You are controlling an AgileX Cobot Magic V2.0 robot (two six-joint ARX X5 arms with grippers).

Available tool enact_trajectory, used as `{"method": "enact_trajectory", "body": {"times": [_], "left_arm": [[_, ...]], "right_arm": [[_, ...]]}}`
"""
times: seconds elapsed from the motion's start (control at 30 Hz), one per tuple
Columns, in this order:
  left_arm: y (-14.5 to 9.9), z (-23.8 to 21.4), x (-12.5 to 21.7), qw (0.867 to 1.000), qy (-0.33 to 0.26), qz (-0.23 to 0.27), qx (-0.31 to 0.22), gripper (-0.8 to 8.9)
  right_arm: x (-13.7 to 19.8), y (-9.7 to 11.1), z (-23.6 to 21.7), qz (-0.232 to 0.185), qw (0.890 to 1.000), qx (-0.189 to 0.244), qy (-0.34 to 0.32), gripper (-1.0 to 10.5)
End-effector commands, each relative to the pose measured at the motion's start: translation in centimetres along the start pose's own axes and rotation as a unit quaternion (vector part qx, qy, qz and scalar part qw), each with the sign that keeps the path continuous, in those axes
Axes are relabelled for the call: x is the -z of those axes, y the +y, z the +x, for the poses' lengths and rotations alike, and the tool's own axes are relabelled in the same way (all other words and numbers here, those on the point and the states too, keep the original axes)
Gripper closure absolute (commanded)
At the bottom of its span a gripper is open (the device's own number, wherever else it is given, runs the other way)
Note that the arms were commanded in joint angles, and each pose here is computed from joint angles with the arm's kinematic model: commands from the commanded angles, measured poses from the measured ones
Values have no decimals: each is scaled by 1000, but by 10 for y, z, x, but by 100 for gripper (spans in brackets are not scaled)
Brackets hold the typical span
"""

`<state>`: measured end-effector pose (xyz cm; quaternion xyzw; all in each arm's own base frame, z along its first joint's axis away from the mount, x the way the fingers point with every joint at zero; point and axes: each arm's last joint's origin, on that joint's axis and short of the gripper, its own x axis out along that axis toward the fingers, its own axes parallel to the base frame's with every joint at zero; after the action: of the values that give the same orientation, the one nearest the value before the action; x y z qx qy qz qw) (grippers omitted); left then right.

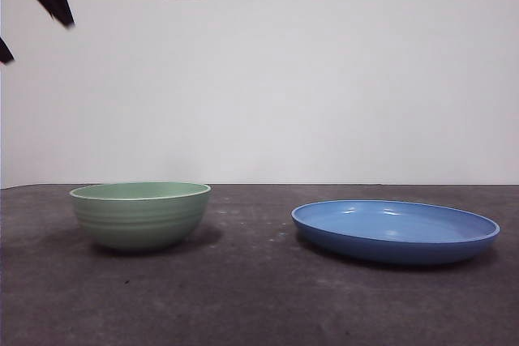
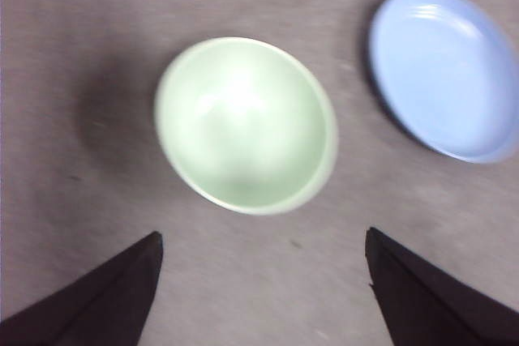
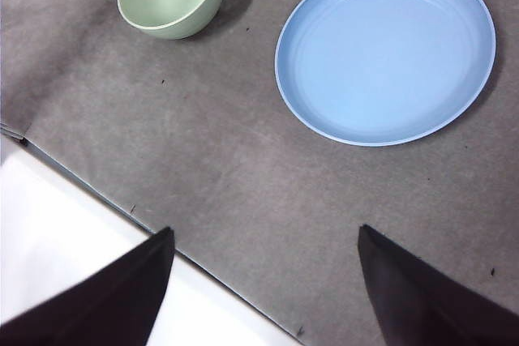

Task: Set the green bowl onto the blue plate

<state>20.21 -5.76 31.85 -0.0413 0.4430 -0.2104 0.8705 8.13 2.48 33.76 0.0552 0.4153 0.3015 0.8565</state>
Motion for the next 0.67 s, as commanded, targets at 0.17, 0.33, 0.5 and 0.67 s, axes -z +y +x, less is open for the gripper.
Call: {"method": "enact_trajectory", "body": {"times": [0.17, 0.33, 0.5, 0.67], "left_arm": [[8, 43, -36, 999, 29, 7, -45, 411], [16, 82, -42, 997, 58, 9, -54, 411], [23, 119, -42, 993, 86, 10, -75, 411], [30, 144, -39, 991, 106, 8, -83, 411]], "right_arm": [[-4, 2, -3, -3, 1000, -2, -9, 583], [-4, 2, -3, -3, 1000, -2, -9, 583], [-4, 2, -3, -4, 1000, -1, -11, 583], [-5, 2, -3, -7, 1000, -1, -16, 583]]}}
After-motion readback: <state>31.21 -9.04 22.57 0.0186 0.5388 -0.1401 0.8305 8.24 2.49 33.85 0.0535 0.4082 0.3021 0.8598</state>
